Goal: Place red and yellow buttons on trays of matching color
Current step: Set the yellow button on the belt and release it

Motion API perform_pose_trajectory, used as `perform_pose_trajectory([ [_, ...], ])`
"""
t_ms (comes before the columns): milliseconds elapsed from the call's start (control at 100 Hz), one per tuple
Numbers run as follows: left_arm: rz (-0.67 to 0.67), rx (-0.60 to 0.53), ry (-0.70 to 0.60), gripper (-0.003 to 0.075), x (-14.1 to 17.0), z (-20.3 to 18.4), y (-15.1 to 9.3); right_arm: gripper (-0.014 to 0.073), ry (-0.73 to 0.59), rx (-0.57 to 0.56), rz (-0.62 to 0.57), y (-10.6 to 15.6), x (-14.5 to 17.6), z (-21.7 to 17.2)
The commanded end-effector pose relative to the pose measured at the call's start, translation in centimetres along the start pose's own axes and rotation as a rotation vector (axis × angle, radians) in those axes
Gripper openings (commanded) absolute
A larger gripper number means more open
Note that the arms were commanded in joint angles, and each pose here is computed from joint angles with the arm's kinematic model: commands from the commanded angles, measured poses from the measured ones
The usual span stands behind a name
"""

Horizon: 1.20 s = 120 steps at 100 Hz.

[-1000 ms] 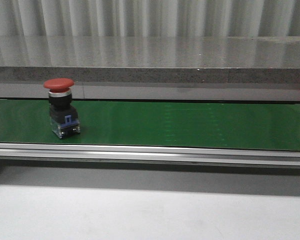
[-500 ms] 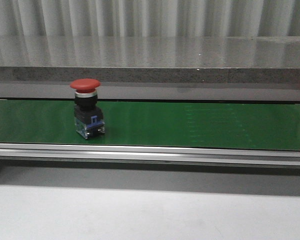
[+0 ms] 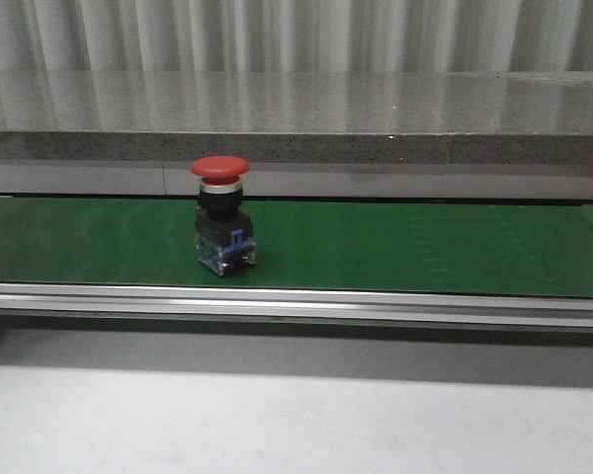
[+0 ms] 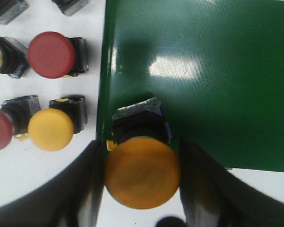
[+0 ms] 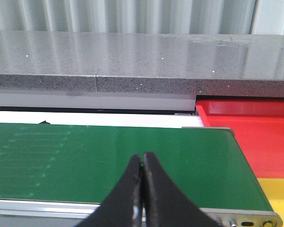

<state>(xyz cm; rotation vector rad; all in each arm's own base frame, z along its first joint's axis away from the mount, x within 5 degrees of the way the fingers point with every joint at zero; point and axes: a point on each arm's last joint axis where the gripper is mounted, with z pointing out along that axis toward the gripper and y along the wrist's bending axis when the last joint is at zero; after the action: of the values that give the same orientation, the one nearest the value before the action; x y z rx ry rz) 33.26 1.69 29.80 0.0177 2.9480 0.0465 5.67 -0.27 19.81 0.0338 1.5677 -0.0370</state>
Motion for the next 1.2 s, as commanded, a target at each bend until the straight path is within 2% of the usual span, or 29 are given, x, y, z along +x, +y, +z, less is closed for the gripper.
perform_pose_trajectory([
  [0,0.013,0.005,-0.048,0.0158,-0.4,-1.2,-0.4,-0.0065,-0.117,0.003,-0.003,0.0,-1.5,-0.3],
  [70,0.016,0.006,-0.032,0.0176,-0.6,-0.6,-0.4,-0.0065,-0.117,0.003,-0.003,0.0,-1.5,-0.3],
  [110,0.016,0.006,-0.028,0.0213,-0.6,-0.5,-0.4,-0.0065,-0.117,0.003,-0.003,0.0,-1.5,-0.3],
  [260,0.022,0.038,-0.050,0.0459,-0.8,-0.5,-0.7,-0.0065,-0.117,0.003,-0.003,0.0,-1.5,-0.3],
  [310,0.021,0.050,-0.073,0.0506,-0.9,-0.7,-0.8,-0.0065,-0.117,0.003,-0.003,0.0,-1.5,-0.3],
  [560,0.019,0.074,-0.266,0.0507,-0.2,-4.4,-1.1,-0.0065,-0.117,0.003,-0.003,0.0,-1.5,-0.3],
  [630,0.048,0.102,-0.366,0.0474,0.6,-6.0,-1.5,-0.0065,-0.117,0.003,-0.003,0.0,-1.5,-0.3],
  [770,0.097,0.104,-0.564,0.0349,3.0,-8.2,-2.3,-0.0065,-0.117,0.003,-0.003,0.0,-1.5,-0.3],
  [1040,0.178,0.125,-0.787,-0.0020,9.0,-10.1,-4.6,-0.0065,-0.117,0.003,-0.003,0.0,-1.5,-0.3],
  [1190,0.246,0.102,-0.857,-0.0020,12.1,-9.9,-5.1,-0.0065,-0.117,0.003,-0.003,0.0,-1.5,-0.3],
])
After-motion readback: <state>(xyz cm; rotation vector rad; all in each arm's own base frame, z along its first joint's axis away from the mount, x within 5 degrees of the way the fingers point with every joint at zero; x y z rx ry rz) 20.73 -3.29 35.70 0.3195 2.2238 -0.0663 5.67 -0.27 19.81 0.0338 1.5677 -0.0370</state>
